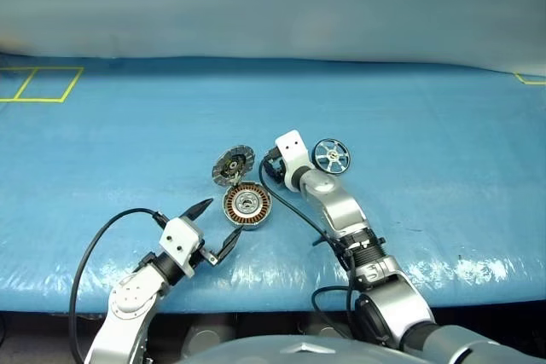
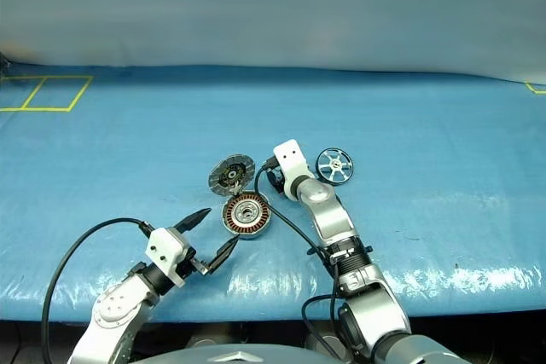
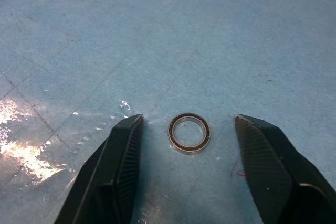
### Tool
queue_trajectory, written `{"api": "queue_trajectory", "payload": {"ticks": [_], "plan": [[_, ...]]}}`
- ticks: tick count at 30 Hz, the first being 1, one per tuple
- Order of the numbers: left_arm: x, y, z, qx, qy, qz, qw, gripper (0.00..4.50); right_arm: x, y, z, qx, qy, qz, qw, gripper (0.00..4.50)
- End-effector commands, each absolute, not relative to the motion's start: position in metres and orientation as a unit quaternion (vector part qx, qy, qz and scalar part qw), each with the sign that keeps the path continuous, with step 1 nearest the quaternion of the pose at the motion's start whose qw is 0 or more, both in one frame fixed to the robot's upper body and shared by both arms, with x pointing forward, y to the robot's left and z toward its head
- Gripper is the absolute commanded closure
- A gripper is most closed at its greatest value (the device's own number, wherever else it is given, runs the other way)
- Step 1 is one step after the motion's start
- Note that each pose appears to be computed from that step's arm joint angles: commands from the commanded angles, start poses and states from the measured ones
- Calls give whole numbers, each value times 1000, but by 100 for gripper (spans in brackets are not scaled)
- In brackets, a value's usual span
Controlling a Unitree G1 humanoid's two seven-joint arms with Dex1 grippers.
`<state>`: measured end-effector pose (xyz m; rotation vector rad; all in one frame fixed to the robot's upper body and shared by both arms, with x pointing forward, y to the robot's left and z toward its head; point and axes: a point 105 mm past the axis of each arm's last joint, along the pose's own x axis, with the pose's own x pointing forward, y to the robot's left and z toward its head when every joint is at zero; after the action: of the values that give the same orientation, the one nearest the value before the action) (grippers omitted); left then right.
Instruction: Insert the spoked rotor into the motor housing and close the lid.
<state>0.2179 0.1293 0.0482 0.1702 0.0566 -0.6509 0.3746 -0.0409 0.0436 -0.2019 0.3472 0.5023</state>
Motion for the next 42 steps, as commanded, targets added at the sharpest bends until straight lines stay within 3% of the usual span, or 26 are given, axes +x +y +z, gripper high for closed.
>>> {"api": "queue_trajectory", "payload": {"ticks": [1,4,5,13,18,24,42], "plan": [[219,129,55,89,12,-321,943,0,369,-42,34,-103,188,246,945,268],[220,131,55,93,10,-316,944,0,365,-40,37,-103,183,252,945,368],[221,132,56,95,9,-313,945,0,363,-40,39,-102,180,256,944,383],[226,139,59,112,-3,-292,950,0,346,-65,94,-119,107,272,949,383],[226,140,60,109,-5,-292,950,0,309,-74,108,-122,102,329,931,383],[223,138,63,100,-19,-310,945,0,258,-51,103,-114,109,436,886,383],[211,138,46,78,35,-356,931,0,261,4,81,-92,111,438,887,383]]}}
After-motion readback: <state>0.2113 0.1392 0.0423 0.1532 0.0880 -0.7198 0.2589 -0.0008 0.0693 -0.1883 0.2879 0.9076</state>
